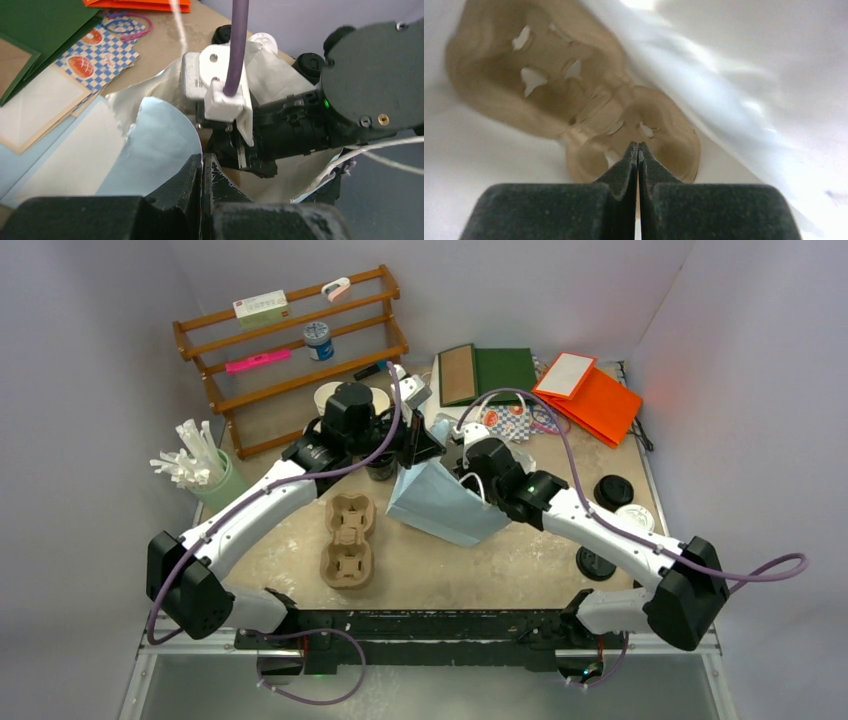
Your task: Pack the takeout coffee
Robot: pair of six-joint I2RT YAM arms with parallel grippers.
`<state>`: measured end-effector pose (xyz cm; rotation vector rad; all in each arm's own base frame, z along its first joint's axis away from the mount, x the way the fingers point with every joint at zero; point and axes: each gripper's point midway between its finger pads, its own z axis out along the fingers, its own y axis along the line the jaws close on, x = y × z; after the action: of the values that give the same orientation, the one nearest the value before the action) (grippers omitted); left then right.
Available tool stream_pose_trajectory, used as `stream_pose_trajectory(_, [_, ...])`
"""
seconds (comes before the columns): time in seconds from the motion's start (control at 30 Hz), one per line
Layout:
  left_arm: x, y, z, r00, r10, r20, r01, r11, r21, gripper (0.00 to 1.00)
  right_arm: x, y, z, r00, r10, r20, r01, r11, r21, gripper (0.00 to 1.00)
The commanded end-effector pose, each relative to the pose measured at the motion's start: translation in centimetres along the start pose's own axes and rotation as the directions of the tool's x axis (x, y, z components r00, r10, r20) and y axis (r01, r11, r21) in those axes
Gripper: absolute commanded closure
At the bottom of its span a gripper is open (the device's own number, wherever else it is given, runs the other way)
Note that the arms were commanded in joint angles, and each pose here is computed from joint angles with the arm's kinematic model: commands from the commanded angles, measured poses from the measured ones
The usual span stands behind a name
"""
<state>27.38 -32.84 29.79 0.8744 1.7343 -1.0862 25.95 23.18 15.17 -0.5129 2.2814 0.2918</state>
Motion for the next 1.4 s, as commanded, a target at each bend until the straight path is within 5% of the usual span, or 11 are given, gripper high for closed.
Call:
stream_pose_trajectory(0.0, [0.7, 2.7, -1.2, 0.998, -0.049, -0.039, 0.042, 0.987, -0.155, 1.0, -1.7, 0.7, 0.6, 0.998, -0.056, 0.002, 0.056, 0.99, -0.132, 1.0])
stream_pose_trajectory(0.23, [1.6, 6.9, -3.4, 0.994, -0.112, -0.014, 0.101, 0.942, -0.321, 1.0, -1.0, 0.7, 1.5, 0.988, -0.11, -0.105, 0.095, 0.985, -0.145, 1.0])
stream_pose_trajectory(0.47, [0.1, 3.9, -0.8, 0.993, -0.105, 0.055, 0.109, 0.992, -0.068, 1.0, -0.6, -1.7, -1.0, 0.969, -0.07, -0.239, 0.062, 0.997, -0.038, 1.0])
stream_pose_trajectory(0.77, [-0.2, 3.1, 1.1, 0.992, -0.102, 0.071, 0.101, 0.995, 0.014, 1.0, 3.8, -4.8, -6.2, 0.881, 0.106, -0.461, -0.016, 0.981, 0.195, 1.0])
stream_pose_trajectory(1.07, [-0.2, 0.9, 3.8, 0.993, -0.105, 0.051, 0.098, 0.987, 0.124, 1.0, 4.3, -6.8, -10.2, 0.893, 0.198, -0.404, -0.064, 0.945, 0.321, 1.0])
stream_pose_trajectory(1.37, [-0.2, 1.8, 4.2, 0.997, -0.067, 0.029, 0.065, 0.995, 0.072, 1.0, -0.1, -4.9, -6.7, 0.993, -0.004, -0.116, 0.015, 0.995, 0.094, 1.0])
